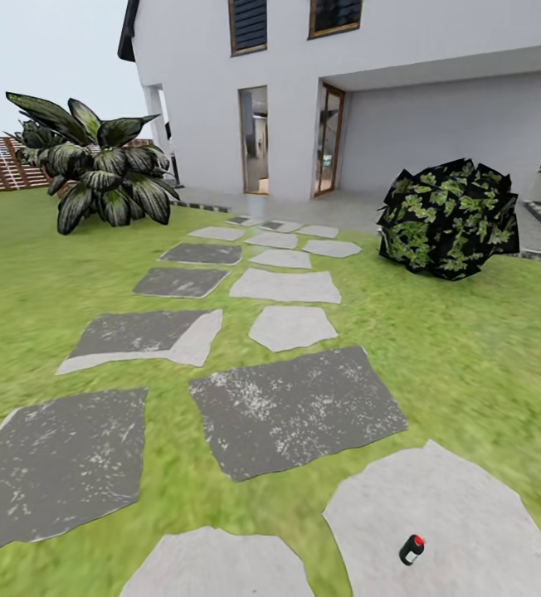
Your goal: Pick up the pesticide atomizer in the garden and spray insectifuge to fully cover both potted plants in the garden.
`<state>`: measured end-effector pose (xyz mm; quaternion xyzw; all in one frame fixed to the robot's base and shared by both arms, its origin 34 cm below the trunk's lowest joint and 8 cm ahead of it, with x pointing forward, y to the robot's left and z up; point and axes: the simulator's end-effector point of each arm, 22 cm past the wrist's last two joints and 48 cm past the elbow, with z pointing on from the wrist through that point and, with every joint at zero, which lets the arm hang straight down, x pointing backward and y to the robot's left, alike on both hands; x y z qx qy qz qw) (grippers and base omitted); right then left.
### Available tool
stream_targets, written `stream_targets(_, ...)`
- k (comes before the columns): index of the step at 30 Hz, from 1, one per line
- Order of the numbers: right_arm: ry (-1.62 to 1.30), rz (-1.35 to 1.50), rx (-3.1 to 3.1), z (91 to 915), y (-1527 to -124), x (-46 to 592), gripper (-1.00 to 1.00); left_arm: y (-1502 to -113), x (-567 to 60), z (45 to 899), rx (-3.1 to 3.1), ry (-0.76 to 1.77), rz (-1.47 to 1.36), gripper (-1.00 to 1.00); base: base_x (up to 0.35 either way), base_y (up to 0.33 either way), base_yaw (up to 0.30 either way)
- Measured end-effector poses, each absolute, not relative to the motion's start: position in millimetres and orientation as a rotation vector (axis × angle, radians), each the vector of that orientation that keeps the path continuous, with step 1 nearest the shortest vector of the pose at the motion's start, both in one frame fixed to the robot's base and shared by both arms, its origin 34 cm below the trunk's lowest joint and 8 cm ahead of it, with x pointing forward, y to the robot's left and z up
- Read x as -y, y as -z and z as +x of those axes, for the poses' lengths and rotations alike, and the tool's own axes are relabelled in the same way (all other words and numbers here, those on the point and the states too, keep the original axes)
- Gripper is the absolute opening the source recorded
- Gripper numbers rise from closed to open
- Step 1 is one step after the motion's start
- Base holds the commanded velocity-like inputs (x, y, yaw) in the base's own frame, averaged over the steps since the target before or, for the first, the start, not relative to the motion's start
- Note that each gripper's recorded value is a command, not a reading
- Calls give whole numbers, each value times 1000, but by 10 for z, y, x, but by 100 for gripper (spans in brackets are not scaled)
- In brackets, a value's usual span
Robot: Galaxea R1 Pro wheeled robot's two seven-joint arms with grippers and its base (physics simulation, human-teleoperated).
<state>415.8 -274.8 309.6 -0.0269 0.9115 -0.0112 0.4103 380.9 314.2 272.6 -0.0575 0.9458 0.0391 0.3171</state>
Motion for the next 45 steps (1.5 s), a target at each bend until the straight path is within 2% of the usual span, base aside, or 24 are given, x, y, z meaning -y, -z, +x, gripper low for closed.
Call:
stream_targets(19, 30, -67, -2295, 4156, -3094, 2751, 100, -2726, -3142, 3809, -2490, -103, -151, 100, 272, 223, -20)
stream_targets(45, 29, -67, -2296, 4151, -3091, 2750, 100, -2726, -3141, 3809, -2490, -103, -151, 100, 268, 229, -254)
